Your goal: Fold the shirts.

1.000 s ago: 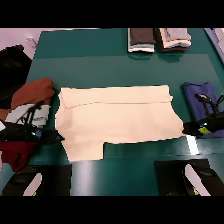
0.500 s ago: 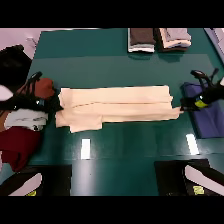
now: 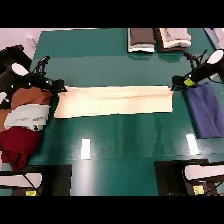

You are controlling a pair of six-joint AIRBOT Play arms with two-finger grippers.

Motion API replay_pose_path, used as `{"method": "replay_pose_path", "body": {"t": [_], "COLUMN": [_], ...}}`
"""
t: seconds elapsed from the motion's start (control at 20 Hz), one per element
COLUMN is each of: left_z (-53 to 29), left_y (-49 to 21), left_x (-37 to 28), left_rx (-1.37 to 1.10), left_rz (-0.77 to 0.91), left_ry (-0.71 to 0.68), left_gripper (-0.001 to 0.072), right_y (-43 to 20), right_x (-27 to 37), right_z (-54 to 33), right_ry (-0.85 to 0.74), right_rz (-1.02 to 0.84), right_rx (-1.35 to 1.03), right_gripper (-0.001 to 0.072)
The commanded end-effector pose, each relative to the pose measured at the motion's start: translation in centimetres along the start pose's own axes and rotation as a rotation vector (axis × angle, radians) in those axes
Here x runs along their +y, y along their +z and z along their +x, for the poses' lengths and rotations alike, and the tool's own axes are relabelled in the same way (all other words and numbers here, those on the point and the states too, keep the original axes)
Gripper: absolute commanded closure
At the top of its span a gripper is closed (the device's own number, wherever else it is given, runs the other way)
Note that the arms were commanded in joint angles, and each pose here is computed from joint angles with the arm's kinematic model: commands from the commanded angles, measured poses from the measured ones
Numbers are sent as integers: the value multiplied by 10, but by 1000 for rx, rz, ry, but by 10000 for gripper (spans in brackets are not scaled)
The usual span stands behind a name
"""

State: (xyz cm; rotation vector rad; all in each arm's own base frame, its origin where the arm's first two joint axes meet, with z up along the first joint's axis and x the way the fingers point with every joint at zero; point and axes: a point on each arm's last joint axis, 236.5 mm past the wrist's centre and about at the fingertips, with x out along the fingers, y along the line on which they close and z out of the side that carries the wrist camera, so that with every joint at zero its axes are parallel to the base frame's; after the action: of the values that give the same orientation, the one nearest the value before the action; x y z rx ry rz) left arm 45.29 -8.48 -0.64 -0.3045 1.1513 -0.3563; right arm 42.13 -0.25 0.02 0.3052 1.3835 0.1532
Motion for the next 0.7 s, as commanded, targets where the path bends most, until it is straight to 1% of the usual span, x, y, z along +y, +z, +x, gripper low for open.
{"method": "replay_pose_path", "body": {"t": [0.0, 0.05, 0.1, 0.15, 0.2, 0.3, 0.35, 0.4, 0.45, 0.5, 0.65], "left_z": [6, 6, 5, 4, 2, 1, 1, 0, 0, 1, 11], "left_y": [16, 15, 15, 13, 10, 0, -4, -6, -6, -6, -10], "left_x": [5, 4, 4, 2, 0, -5, -7, -9, -12, -18, -42], "left_rx": [-38, -36, -35, -29, -16, 32, 50, 60, 60, 59, 69], "left_rz": [-3, -23, -51, -55, -52, -50, -51, -54, -61, -65, -15], "left_ry": [7, 5, 2, -1, -6, -24, -30, -39, -52, -68, -83], "left_gripper": [527, 230, 213, 254, 364, 652, 684, 685, 685, 685, 685], "right_y": [30, 35, 40, 41, 40, 25, 14, 1, -13, -24, -40], "right_x": [14, 17, 14, 13, 12, -8, -21, -36, -50, -59, -54], "right_z": [10, 9, 5, -1, -5, -9, -7, -3, 3, 9, 33], "right_ry": [81, 95, 94, 100, 113, 107, 106, 110, 115, 136, 290], "right_rz": [15, 9, 8, -11, -30, -10, 17, 65, 114, 155, 245], "right_rx": [-27, -38, -57, -67, -70, -56, -38, -12, 19, 41, 65], "right_gripper": [679, 502, 337, 331, 331, 331, 324, 320, 207, 172, 172]}}
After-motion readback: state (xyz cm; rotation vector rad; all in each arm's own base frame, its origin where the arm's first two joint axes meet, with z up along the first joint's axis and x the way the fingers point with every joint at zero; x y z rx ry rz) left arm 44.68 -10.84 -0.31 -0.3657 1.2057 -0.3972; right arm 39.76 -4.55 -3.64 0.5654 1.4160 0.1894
